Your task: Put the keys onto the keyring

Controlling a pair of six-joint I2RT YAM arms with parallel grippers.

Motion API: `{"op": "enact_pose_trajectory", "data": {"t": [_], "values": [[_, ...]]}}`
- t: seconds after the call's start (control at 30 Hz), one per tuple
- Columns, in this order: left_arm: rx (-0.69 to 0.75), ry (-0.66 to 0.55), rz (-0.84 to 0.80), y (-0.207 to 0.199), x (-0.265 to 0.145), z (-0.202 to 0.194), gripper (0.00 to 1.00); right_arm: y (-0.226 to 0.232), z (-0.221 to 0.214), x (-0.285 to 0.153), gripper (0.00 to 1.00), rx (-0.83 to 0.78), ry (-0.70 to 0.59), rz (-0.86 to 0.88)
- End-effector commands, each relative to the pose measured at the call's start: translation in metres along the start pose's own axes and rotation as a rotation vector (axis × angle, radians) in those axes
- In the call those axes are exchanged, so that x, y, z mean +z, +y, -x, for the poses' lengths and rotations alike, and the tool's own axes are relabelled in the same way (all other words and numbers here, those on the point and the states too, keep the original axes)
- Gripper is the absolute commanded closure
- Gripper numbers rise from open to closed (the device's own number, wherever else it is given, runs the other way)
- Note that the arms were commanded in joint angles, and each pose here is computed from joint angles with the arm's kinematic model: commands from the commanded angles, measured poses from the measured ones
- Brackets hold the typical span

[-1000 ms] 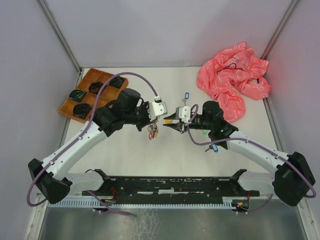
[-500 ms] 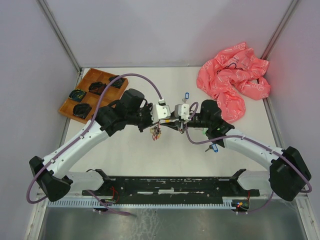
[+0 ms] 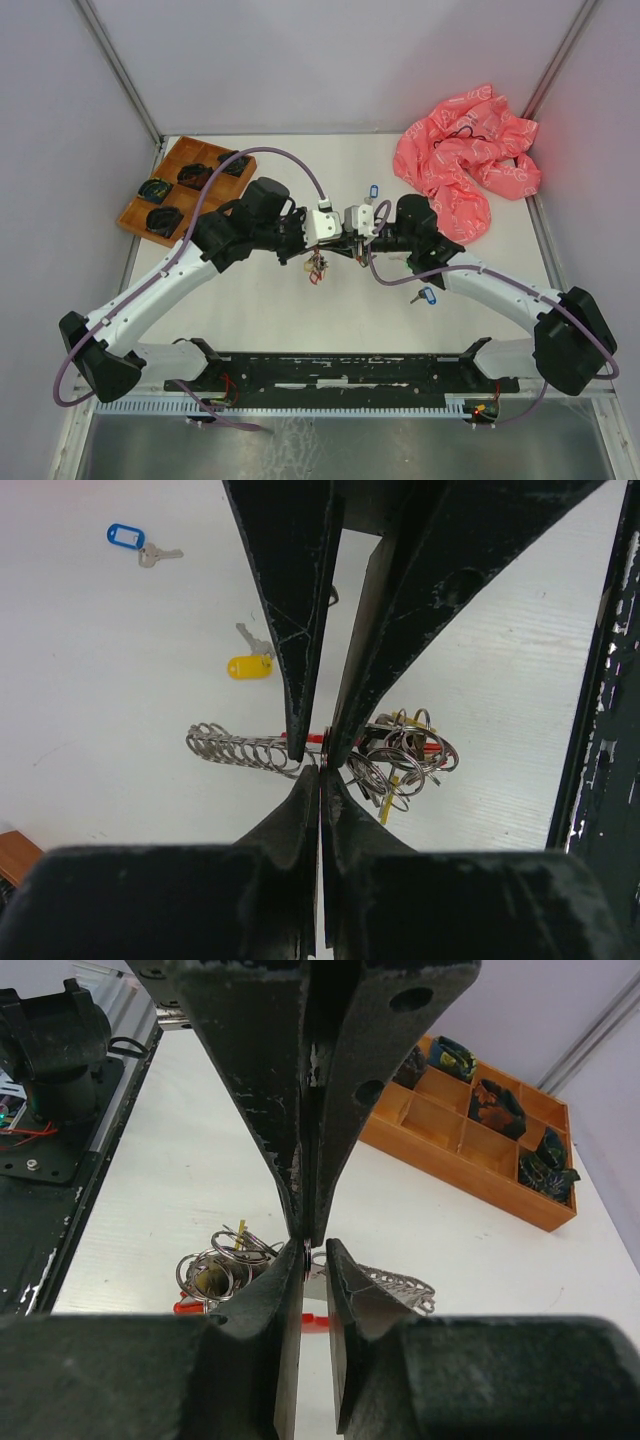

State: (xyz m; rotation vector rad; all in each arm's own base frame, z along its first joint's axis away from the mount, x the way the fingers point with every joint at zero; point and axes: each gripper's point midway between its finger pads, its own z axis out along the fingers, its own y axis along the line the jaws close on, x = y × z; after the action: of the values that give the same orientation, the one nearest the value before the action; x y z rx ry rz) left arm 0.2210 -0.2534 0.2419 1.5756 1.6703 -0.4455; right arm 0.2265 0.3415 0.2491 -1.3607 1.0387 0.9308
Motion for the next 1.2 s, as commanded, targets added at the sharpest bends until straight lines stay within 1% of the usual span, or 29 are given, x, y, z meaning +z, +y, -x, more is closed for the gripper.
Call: {"op": "enact_pose_trajectory", "data": {"t": [0.0,0.13,0.2,0.27,0.3,0.4,0.5,0.6,0.7,0.77,0.87,1.17], "values": [[0.081,-0.116,0.027,0.008,-0.013,0.033,0.97,-0.003,0.015,0.003,0.78,-0.033,-0.019,0.027],[0.084,-0.126,0.032,0.007,-0.013,0.033,0.97,-0.002,0.012,0.002,0.78,-0.032,-0.001,0.030],[0.081,-0.126,0.030,0.007,-0.012,0.032,0.97,-0.003,0.012,0.002,0.84,-0.031,0.001,0.025],[0.074,-0.123,0.031,0.007,-0.010,0.031,0.97,-0.004,0.012,0.002,0.95,-0.029,0.002,0.022],[0.069,-0.124,0.034,0.007,-0.010,0.030,0.97,-0.005,0.011,0.002,0.99,-0.025,0.003,0.016],[0.052,-0.134,0.069,0.010,-0.010,0.027,0.92,-0.010,0.016,0.001,0.99,-0.020,-0.027,-0.031],[0.046,-0.191,0.157,0.017,-0.015,0.026,0.83,-0.016,0.026,-0.002,0.99,-0.005,-0.094,-0.080],[0.025,-0.297,0.211,0.021,-0.025,0.029,0.76,-0.017,0.033,-0.003,0.99,0.006,-0.136,-0.089],[-0.021,-0.411,0.244,0.028,-0.037,0.030,0.73,-0.018,0.040,-0.003,0.99,0.017,-0.185,-0.096],[-0.056,-0.461,0.262,0.037,-0.045,0.024,0.72,-0.018,0.044,-0.003,0.99,0.020,-0.211,-0.098],[-0.079,-0.526,0.234,0.038,-0.048,0.023,0.71,-0.018,0.047,-0.003,0.99,0.025,-0.234,-0.096],[-0.085,-0.593,0.139,0.029,-0.039,0.030,0.71,-0.022,0.053,-0.004,0.99,0.033,-0.284,-0.123]]}}
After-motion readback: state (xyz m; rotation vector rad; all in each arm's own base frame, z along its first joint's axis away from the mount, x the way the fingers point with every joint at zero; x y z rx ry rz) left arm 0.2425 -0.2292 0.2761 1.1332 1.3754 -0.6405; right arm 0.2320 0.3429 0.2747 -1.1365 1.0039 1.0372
